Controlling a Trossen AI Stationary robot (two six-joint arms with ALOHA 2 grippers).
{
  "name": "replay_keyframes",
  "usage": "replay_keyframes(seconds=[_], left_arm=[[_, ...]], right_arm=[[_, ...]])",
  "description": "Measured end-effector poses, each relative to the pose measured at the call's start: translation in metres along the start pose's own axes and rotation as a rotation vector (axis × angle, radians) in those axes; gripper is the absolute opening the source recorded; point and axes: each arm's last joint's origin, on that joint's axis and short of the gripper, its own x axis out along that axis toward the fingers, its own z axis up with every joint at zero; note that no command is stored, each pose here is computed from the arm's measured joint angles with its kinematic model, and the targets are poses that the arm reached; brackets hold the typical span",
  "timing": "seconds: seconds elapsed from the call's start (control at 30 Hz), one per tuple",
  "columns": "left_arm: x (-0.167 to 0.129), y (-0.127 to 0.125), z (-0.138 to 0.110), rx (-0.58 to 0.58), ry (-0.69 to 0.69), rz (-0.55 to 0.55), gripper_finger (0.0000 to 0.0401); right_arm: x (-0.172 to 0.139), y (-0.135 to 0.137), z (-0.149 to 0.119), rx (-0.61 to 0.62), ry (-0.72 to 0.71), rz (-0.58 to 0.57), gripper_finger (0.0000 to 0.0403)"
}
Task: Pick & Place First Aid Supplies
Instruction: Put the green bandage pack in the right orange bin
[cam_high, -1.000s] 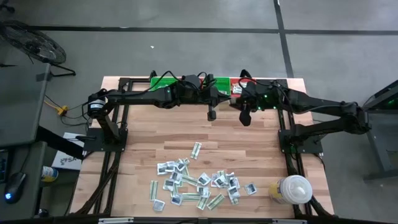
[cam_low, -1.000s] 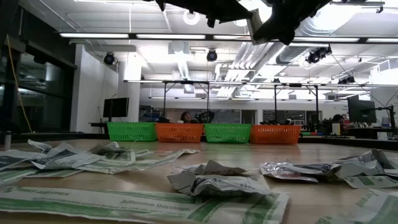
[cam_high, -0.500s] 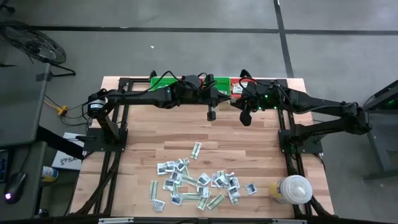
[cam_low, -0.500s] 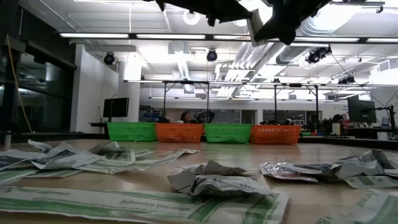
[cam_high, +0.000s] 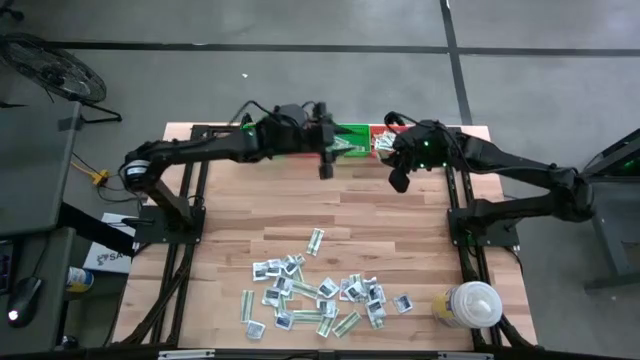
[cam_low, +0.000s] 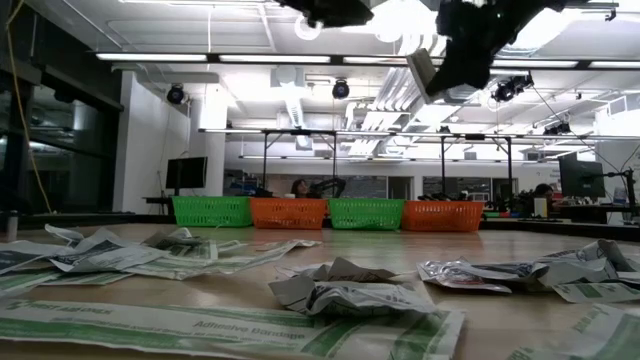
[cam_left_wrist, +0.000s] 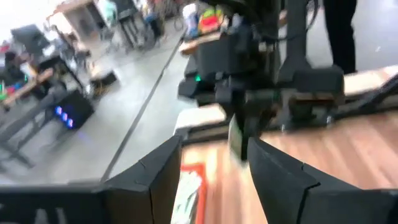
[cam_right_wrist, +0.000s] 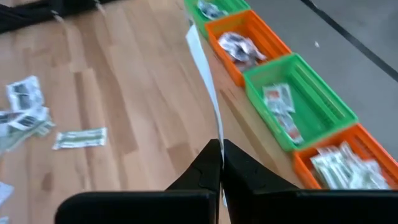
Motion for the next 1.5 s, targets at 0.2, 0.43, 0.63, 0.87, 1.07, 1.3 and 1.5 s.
replay_keyframes(seconds=[0.2, 0.43, 0.63, 0.87, 1.07, 1.3, 1.5], left_arm=[[-0.027, 0.025, -0.001, 0.060, 0.085, 0.019, 0.0188], [-0.038, 0.053, -0.018, 0.075, 0.170, 0.007, 0.0188], [-0.048, 0.080, -0.037, 0.091, 0.216, -0.049, 0.0188], [-0.064, 0.118, -0.056, 0.101, 0.194, -0.085, 0.0188], [-0.072, 0.137, -0.092, 0.057, 0.170, -0.101, 0.0188], [-0.070, 0.130, -0.131, -0.049, 0.072, -0.185, 0.0188], [-0.063, 0.105, -0.156, -0.113, -0.001, -0.292, 0.0188]], right_arm=[[0.006, -0.028, 0.004, 0.002, 0.110, -0.078, 0.0000], [0.031, -0.067, 0.029, -0.056, 0.325, -0.179, 0.0000], [0.056, -0.106, 0.039, -0.093, 0.570, -0.236, 0.0000], [0.084, -0.140, 0.041, -0.085, 0.779, -0.215, 0.0000], [0.111, -0.154, 0.028, -0.042, 0.913, -0.151, 0.0000], [0.130, -0.159, 0.016, -0.031, 0.971, -0.127, 0.0000], [0.130, -0.162, 0.015, -0.037, 0.981, -0.148, 0.0000]])
